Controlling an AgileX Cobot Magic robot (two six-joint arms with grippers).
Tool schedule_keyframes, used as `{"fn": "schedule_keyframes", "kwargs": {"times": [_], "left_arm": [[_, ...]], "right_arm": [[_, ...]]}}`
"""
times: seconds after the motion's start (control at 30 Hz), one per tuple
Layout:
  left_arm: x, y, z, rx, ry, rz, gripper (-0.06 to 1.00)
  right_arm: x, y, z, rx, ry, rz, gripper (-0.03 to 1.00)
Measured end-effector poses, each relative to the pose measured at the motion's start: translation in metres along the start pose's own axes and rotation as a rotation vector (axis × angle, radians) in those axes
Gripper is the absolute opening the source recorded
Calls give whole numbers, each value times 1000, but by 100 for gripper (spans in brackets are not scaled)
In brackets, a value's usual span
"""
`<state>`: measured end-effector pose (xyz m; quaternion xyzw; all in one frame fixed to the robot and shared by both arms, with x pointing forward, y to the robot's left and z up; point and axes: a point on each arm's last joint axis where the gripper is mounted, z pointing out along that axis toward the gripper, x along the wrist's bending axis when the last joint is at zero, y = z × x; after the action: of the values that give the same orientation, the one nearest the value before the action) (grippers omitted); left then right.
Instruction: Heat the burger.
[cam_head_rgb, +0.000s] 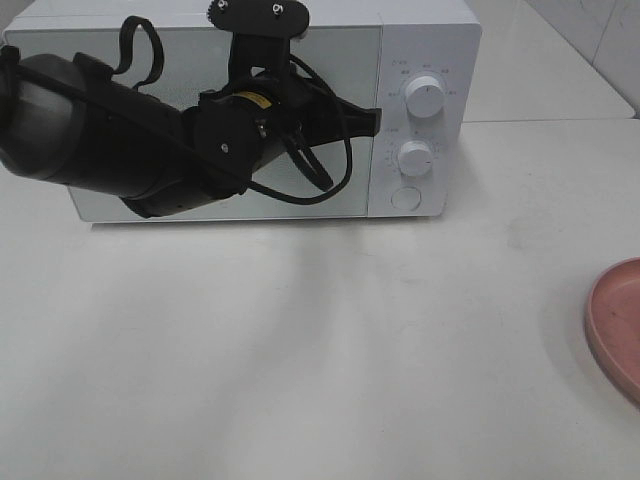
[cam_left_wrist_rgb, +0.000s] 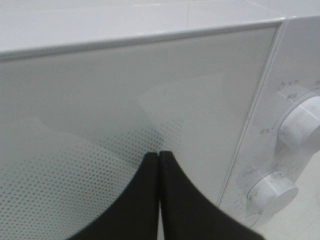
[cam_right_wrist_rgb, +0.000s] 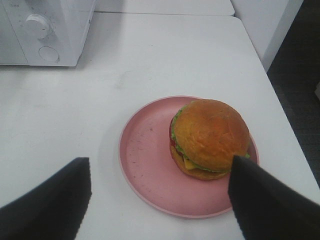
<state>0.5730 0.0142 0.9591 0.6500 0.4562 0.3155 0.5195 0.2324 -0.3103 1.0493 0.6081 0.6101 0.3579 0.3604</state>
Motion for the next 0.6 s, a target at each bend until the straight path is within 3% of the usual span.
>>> {"fn": "schedule_keyframes", "kwargs": {"times": [0.2, 0.27, 0.37, 0.43, 0.47, 0.5, 0.53, 0.57, 0.6], "left_arm": [[-7, 8, -6, 17, -32, 9, 0], [-18, 17, -16, 65, -99, 16, 0], [-21, 18, -19, 89, -122, 15, 0], [-28, 14, -26, 201, -196, 6, 17], [-28, 14, -26, 201, -196, 6, 17], [-32, 10, -30, 277, -243, 6, 40], [-36, 6, -35, 350, -289, 6, 71], [-36, 6, -35, 350, -289, 6, 71], [-37, 5, -37, 380, -309, 7, 80]], "right_arm": [[0, 0, 0, 0, 0, 0, 76], [0, 0, 0, 0, 0, 0, 76], [0, 0, 0, 0, 0, 0, 76], [0, 0, 0, 0, 0, 0, 76], [0, 0, 0, 0, 0, 0, 76], [0, 0, 0, 0, 0, 0, 76], [0, 0, 0, 0, 0, 0, 76], [0, 0, 0, 0, 0, 0, 76], [0, 0, 0, 0, 0, 0, 76]]}}
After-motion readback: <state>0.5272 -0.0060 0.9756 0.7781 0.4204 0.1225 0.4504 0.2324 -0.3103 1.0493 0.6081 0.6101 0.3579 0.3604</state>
